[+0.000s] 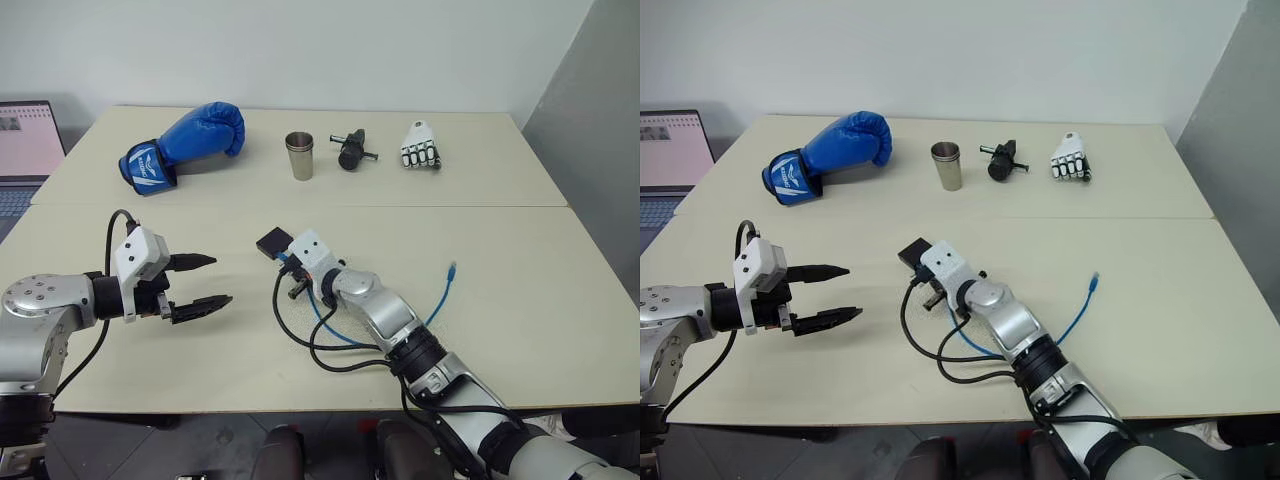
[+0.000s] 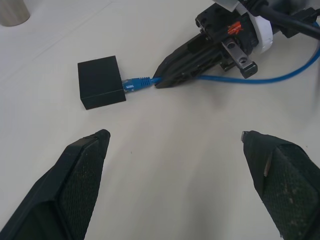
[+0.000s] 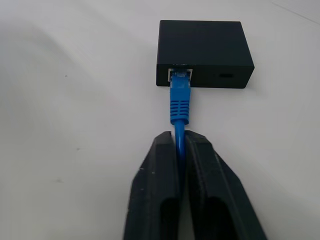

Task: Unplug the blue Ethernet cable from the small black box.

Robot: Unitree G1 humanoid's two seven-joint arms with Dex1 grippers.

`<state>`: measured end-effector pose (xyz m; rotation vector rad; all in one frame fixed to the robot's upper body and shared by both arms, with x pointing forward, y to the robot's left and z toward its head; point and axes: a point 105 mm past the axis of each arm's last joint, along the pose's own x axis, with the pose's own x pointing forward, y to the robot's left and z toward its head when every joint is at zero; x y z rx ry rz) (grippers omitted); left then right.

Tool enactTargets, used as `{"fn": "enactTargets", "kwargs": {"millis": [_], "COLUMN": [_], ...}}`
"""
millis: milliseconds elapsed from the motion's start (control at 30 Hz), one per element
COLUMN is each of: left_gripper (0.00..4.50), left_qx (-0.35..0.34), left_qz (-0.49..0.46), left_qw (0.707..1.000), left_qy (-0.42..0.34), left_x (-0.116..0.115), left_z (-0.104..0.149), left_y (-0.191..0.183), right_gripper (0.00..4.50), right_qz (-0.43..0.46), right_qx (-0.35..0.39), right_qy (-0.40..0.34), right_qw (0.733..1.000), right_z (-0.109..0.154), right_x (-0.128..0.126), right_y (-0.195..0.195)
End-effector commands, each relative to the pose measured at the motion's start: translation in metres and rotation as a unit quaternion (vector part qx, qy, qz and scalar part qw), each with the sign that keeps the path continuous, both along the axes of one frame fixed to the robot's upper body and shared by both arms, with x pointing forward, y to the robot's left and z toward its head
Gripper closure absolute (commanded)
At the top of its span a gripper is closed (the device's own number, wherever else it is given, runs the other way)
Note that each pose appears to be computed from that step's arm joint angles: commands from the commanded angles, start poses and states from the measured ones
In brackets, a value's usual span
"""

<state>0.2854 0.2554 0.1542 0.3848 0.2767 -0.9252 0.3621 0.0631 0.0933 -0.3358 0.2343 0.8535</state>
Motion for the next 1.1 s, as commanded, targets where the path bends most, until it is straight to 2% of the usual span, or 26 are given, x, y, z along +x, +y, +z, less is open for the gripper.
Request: {"fn": "enactTargets", "kwargs": {"millis": [33,167,233,400,600,800,1100], "left_gripper": [0.00,0.00,0.00,0.00,0.00,0.00,0.00], "left_qx": [0.009,-0.043,-0.112,-0.216,-0.321,-0.344,-0.348], "left_qz": [0.011,0.028,0.040,0.026,0.005,-0.026,-0.050], "left_qw": [1.000,0.998,0.992,0.971,0.935,0.923,0.918], "left_qy": [0.001,0.020,0.037,0.097,0.152,0.171,0.184], "left_x": [0.000,0.004,0.007,0.009,0.016,0.017,0.016], "left_z": [0.002,0.002,0.007,0.011,0.022,0.031,0.036], "left_y": [0.006,0.005,-0.001,-0.022,-0.044,-0.060,-0.070], "right_gripper": [4.48,4.48,4.48,4.48,4.48,4.48,4.48], "right_qz": [0.036,0.105,0.125,0.194,0.235,0.245,0.246], "right_qx": [-0.006,-0.061,-0.078,-0.119,-0.114,-0.101,-0.092], "right_qy": [-0.080,-0.174,-0.221,-0.352,-0.458,-0.492,-0.505], "right_qw": [0.996,0.977,0.964,0.908,0.850,0.829,0.822], "right_z": [0.030,0.047,0.057,0.078,0.099,0.107,0.112], "right_x": [0.000,-0.015,-0.022,-0.039,-0.052,-0.055,-0.058], "right_y": [-0.022,-0.057,-0.068,-0.074,-0.073,-0.076,-0.076]}}
